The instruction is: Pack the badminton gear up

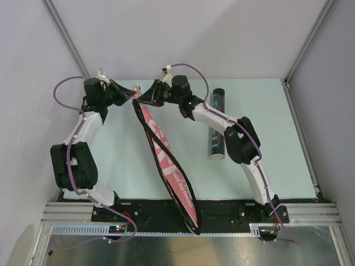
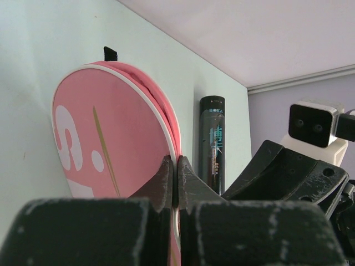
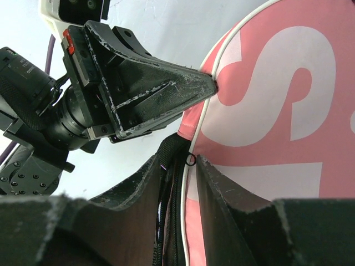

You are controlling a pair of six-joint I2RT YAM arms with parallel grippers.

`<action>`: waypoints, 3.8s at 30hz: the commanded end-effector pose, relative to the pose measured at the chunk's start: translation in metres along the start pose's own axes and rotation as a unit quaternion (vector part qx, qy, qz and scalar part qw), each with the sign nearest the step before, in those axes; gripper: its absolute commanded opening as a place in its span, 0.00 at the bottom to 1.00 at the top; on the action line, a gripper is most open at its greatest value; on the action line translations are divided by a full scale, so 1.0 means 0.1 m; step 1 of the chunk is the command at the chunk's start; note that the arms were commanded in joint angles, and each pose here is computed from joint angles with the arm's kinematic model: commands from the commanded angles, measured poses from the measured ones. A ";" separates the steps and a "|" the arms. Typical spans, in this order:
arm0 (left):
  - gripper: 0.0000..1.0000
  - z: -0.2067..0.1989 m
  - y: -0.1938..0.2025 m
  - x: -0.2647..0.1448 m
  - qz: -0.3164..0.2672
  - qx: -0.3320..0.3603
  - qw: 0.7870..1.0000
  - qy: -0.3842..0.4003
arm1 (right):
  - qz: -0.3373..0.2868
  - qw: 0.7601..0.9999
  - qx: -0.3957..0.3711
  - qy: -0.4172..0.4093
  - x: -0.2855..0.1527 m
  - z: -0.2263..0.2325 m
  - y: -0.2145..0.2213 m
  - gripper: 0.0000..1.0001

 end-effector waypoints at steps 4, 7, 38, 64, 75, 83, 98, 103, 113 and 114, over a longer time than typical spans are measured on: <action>0.00 -0.10 -0.11 0.03 -0.013 0.022 1.000 0.016 | 0.007 0.999 0.005 -0.036 0.09 0.15 0.05 0.36; 0.00 -0.10 -0.12 0.03 -0.014 0.022 1.000 0.016 | 0.009 0.999 0.010 -0.039 0.11 0.15 0.07 0.36; 0.00 0.03 -0.29 -0.01 -0.047 0.015 0.999 -0.018 | -0.015 0.997 0.062 -0.046 -0.22 0.14 0.05 0.00; 0.00 0.28 -0.62 -0.32 -0.106 0.016 0.992 -0.072 | 0.089 0.984 0.036 0.150 -1.52 -0.26 1.52 0.00; 0.00 0.22 -0.73 -0.35 -0.110 0.016 0.993 -0.049 | 0.092 0.970 0.020 0.225 -2.14 -0.37 1.88 0.00; 0.00 0.16 -0.63 -0.36 -0.095 0.007 0.995 -0.027 | 0.038 0.984 -0.119 0.125 -2.08 0.07 1.53 0.13; 0.00 0.17 -0.39 -0.39 -0.076 -0.020 0.997 -0.011 | 0.155 0.965 -0.207 0.036 -1.32 -0.29 1.44 0.68; 0.00 0.18 -0.39 -0.40 -0.078 -0.021 0.997 -0.014 | 0.182 0.962 -0.201 0.040 -1.25 -0.44 1.54 0.61; 0.00 0.45 -0.38 -0.42 -0.099 -0.018 0.992 -0.081 | 0.125 0.974 -0.175 0.066 -1.43 0.10 1.30 0.05; 0.00 0.47 -0.37 -0.41 -0.098 -0.022 0.991 -0.084 | 0.114 0.975 -0.179 0.064 -1.46 0.21 1.27 0.05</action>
Point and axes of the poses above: each gripper's point midway between its finger pads, its own x axis out along the fingers, its own z axis along the line the jaws close on, y = z × x, the point moved 1 cm from there along -x, back along the fingers, and after that the axes turned 10 degrees about x, right-handed, at the moved point
